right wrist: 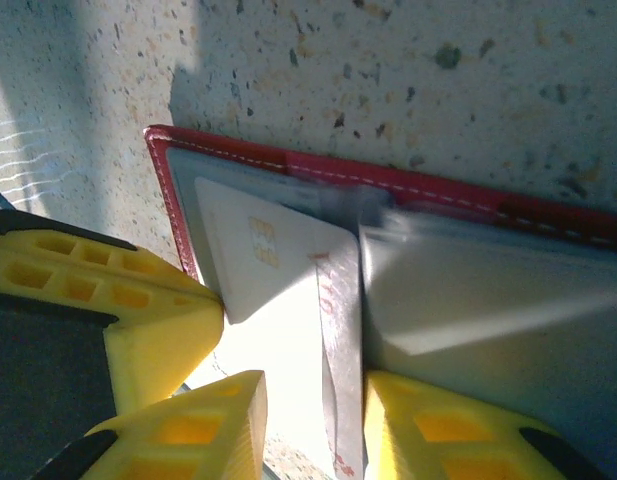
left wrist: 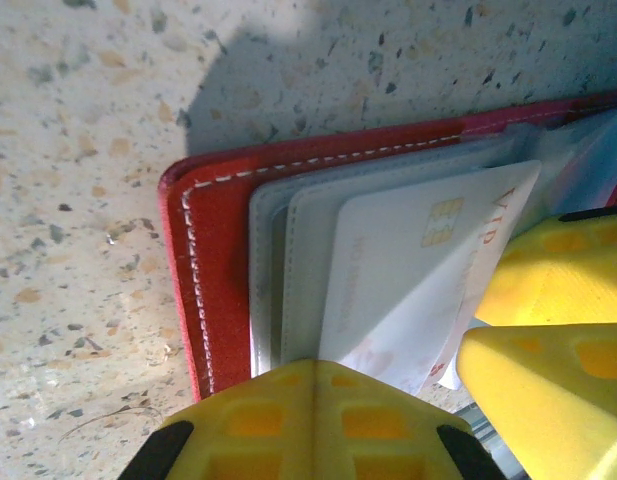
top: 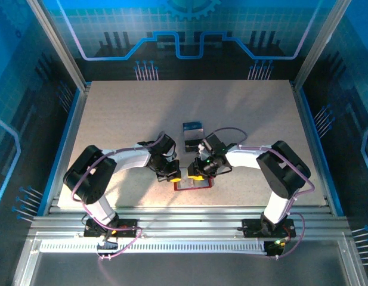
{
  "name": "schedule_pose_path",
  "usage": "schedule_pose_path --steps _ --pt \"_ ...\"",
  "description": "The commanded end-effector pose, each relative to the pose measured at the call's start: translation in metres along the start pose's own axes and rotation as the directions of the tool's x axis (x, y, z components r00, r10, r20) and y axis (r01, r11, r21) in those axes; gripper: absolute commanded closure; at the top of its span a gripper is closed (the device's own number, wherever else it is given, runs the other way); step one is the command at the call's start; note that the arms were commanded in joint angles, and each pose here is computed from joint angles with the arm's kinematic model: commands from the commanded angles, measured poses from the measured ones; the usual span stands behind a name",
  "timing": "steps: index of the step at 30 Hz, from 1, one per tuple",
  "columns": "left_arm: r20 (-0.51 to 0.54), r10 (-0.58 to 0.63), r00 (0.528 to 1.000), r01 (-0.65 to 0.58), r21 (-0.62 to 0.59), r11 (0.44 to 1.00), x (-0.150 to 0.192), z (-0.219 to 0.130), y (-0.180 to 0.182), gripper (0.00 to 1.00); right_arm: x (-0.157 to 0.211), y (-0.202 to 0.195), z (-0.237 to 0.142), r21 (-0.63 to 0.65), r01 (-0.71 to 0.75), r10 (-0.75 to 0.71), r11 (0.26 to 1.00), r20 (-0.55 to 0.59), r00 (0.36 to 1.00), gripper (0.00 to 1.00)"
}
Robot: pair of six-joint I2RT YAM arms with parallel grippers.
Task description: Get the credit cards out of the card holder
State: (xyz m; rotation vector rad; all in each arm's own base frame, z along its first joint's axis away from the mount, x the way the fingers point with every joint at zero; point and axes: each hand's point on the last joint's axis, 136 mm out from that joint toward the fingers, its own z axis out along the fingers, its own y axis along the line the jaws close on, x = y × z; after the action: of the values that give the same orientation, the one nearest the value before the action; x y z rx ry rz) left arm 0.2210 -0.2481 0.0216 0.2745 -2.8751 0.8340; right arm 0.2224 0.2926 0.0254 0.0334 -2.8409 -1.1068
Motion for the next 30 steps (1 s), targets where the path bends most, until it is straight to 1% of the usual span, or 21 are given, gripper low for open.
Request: schedule_pose_path --steps 1,5,8,17,28,30 --pt "-0.040 -0.026 0.999 0.023 -0.074 0.997 0.011 0.007 0.022 1.00 0.004 0.001 -0.004 -0.041 -0.023 0.023 0.999 0.000 1.000 0.71" --pt "-0.040 -0.024 0.999 0.021 -0.074 0.997 0.012 0.007 0.022 1.00 0.002 0.008 -0.007 -0.112 -0.023 0.025 0.993 0.014 1.000 0.74" --pt "-0.042 -0.026 0.999 0.023 -0.076 0.997 0.012 0.008 0.023 1.00 0.001 0.007 -0.007 -0.128 -0.027 0.029 0.991 0.015 0.999 0.77" --pt "-0.040 -0.028 0.999 0.025 -0.077 0.997 0.013 0.007 0.023 1.00 0.002 0.007 -0.008 -0.129 -0.021 0.023 0.991 0.021 1.000 0.86" --pt "-0.049 -0.031 0.998 0.027 -0.092 0.995 0.013 0.010 0.027 1.00 0.003 -0.001 -0.017 -0.086 -0.014 0.017 0.996 0.036 0.999 0.88" --pt "-0.050 -0.033 0.998 0.028 -0.093 0.995 0.014 0.010 0.028 1.00 0.003 -0.001 -0.020 -0.086 -0.013 0.016 0.996 0.041 0.999 0.89"
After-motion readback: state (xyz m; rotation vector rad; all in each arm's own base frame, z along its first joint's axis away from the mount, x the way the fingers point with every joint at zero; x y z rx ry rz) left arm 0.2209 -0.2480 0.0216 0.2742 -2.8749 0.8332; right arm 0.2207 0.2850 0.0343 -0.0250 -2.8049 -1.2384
